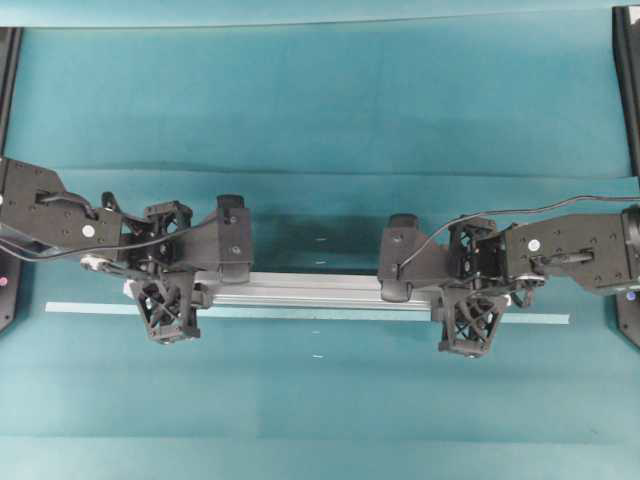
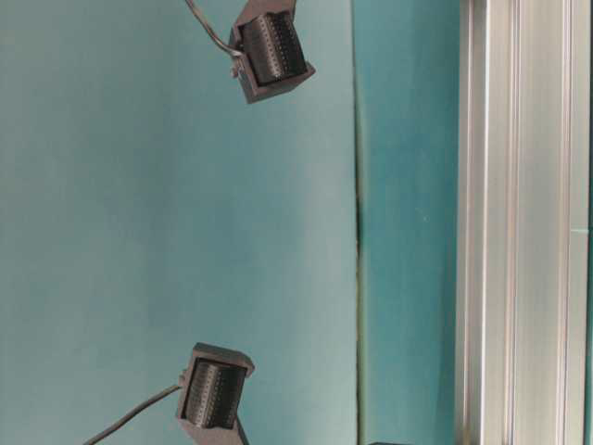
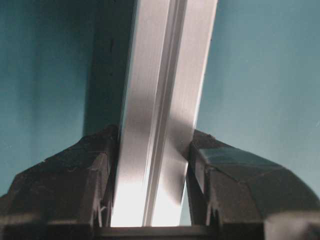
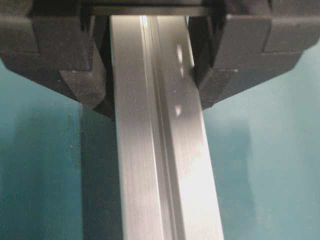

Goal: Lift the metal rail with both hands and move it towards you.
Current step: 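Bring the rail toward the near side, setting it beside the pale strip, then open both grippers to release the rail and raise them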

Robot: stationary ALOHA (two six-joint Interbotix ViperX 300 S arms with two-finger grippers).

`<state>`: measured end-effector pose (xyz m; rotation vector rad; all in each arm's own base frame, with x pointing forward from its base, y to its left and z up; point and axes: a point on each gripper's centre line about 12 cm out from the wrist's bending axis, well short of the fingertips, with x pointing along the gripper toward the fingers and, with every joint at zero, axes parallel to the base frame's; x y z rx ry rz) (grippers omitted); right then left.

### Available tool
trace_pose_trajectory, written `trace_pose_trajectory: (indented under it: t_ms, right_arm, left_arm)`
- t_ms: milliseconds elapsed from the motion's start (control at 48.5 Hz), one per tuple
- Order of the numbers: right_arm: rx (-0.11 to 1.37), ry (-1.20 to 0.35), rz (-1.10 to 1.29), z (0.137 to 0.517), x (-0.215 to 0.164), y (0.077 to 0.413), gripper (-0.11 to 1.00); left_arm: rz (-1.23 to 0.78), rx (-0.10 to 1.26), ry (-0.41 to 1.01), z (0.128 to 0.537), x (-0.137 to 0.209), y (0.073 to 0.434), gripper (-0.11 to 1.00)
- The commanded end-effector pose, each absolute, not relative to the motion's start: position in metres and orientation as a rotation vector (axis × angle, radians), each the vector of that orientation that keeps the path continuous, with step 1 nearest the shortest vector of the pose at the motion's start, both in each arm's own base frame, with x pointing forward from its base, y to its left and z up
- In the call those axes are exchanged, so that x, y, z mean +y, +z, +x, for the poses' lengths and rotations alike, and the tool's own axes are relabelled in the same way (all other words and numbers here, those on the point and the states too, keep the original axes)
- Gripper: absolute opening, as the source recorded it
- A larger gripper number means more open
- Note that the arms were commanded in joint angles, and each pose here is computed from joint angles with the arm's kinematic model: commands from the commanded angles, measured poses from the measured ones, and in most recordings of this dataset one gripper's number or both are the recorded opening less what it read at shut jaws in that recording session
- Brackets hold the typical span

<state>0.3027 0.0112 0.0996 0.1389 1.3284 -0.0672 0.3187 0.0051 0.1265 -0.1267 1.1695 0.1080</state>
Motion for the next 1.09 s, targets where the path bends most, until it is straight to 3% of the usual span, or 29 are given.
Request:
trace_pose_trajectory:
  t_ms: [0, 907, 990, 1072]
  right_arm:
    - [1.327, -0.072, 0.151, 0.3026, 0.0120, 0.0989, 0.39]
    - [1.300, -0.078, 0.157, 0.3027, 0.0099, 0.0957, 0.39]
    - [1.299, -0.078, 0.157, 0.3028, 0.0099, 0.0957, 0.52]
    - [1.300, -0.079, 0.164, 0.3026, 0.0107, 0.0957, 0.71]
  left_arm:
    - [-0.204, 1.136, 0.158, 0.3226, 0.0079, 0.1313, 0.30]
    - [-0.221, 1.100, 0.162, 0.3274, 0.0079, 0.1294, 0.30]
    - [-0.219, 1.102, 0.160, 0.3270, 0.0074, 0.1289, 0.34]
    - [-0.220, 1.100, 0.161, 0.3274, 0.0079, 0.1294, 0.50]
